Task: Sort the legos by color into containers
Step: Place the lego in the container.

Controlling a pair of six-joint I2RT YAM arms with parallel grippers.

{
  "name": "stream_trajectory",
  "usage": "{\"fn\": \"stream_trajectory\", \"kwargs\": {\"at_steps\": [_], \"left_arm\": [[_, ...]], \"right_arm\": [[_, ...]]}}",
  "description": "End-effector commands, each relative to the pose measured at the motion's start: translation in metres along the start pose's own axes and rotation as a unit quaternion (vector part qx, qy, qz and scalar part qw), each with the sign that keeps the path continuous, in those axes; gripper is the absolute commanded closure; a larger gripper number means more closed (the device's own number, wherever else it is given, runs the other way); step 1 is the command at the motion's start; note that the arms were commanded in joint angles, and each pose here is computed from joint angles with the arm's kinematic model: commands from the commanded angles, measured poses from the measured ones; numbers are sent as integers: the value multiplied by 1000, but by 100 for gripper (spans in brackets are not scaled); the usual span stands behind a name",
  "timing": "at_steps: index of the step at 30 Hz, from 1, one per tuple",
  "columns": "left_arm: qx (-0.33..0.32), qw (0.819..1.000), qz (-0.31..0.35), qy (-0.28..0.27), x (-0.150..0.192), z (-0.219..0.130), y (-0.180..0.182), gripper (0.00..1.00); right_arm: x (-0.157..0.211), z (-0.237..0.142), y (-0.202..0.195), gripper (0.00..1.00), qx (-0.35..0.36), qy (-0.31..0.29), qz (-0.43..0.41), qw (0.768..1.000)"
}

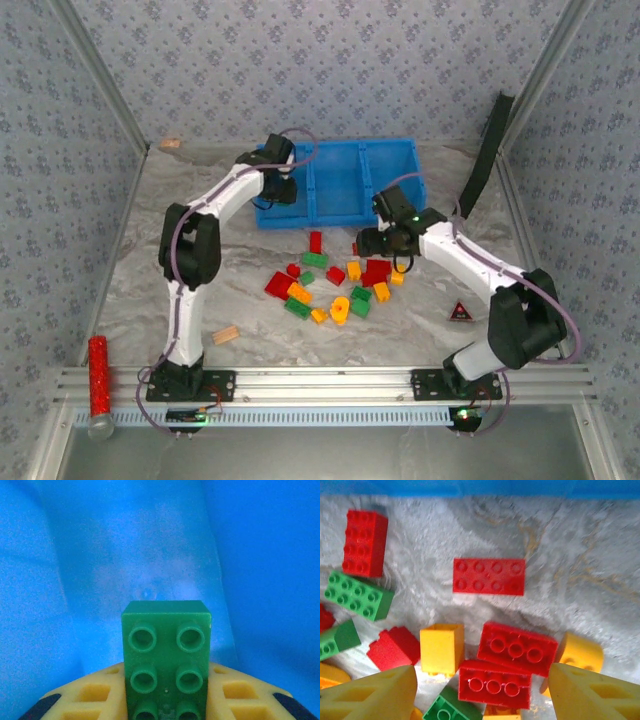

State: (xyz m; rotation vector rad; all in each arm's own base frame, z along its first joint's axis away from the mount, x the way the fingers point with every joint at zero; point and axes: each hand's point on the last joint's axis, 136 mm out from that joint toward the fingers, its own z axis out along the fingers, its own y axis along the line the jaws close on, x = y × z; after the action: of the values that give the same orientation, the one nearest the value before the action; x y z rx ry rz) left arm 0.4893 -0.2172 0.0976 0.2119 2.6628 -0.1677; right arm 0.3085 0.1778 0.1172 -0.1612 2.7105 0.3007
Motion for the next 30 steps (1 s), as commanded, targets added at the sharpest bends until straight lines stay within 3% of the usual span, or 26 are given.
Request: {"fn": "stream_trajectory", "kwargs": {"at_steps": [1, 6, 14, 24, 30], "left_arm": [[11, 1000, -4, 8, -5, 7, -2, 76], [17, 1000, -8, 16, -4, 15, -5, 69], [27, 1000, -8, 9, -3, 5, -7, 49], [72, 996, 12, -50, -24, -71, -21, 38], [85, 994, 35, -64, -3, -125, -28, 36]], "right_arm": [[4, 4, 0, 26, 12, -1, 11, 1000], [-3, 24, 5, 21, 14, 5, 3, 1000], [-13, 55, 8, 17, 26, 25, -13, 999], [-6, 87, -3, 15, 61, 44, -30, 997], [-17, 98, 0, 15, 65, 41, -37, 996]]}}
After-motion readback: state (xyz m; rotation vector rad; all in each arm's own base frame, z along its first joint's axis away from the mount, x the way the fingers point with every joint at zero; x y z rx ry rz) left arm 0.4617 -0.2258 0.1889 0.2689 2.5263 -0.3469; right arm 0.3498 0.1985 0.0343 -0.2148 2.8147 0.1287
